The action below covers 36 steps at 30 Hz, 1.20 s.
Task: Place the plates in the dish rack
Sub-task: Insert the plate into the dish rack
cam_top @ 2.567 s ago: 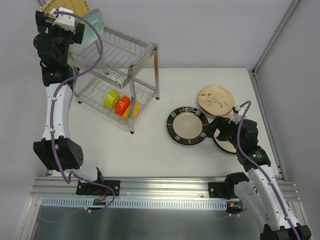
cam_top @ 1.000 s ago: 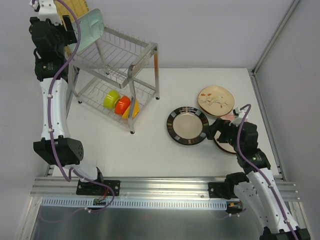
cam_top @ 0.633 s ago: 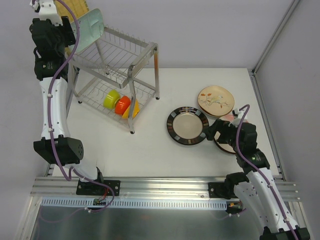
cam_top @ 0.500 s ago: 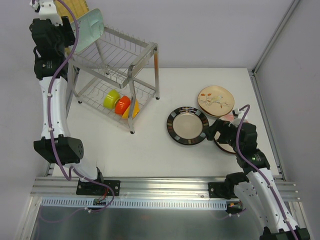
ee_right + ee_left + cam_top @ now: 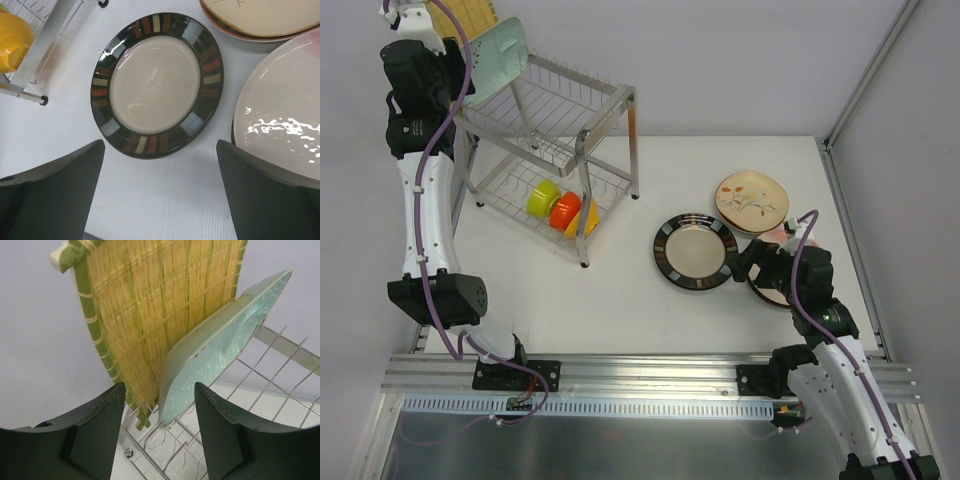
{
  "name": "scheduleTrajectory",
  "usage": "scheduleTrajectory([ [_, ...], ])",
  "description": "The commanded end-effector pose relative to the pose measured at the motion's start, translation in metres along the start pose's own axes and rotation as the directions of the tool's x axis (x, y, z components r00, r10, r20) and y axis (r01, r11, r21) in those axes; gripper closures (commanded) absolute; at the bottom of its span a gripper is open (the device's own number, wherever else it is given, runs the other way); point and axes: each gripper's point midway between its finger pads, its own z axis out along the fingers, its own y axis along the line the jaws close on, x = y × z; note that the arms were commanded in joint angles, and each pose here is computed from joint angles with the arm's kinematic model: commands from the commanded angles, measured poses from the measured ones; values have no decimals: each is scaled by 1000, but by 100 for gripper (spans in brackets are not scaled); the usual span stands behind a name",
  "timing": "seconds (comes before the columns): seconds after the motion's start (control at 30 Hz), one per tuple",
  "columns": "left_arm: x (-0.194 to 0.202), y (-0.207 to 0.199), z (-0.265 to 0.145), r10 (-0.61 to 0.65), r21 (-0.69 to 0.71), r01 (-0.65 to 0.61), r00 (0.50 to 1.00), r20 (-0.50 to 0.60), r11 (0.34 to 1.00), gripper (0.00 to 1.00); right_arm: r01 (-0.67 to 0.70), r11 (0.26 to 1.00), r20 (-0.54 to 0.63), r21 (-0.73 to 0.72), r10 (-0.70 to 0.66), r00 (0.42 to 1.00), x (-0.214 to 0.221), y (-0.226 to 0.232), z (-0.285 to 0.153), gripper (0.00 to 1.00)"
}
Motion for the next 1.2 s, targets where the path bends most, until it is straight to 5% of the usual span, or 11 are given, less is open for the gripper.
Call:
scheduleTrajectory([
  [0.0,-17,0,-7,-30,-6,30,999,33,1000,42,24,1000,43,-15,-23,999,-9,4,0,0],
  [0.23,-13,5,-4,-29,-40,30,999,21,999,59,23,1000,44,-15,-22,999,-9,3,0,0],
  [1.17,-19,7,5,4,-50,-2,999,35,999,99,23,1000,45,-10,-22,999,-8,2,1,0],
])
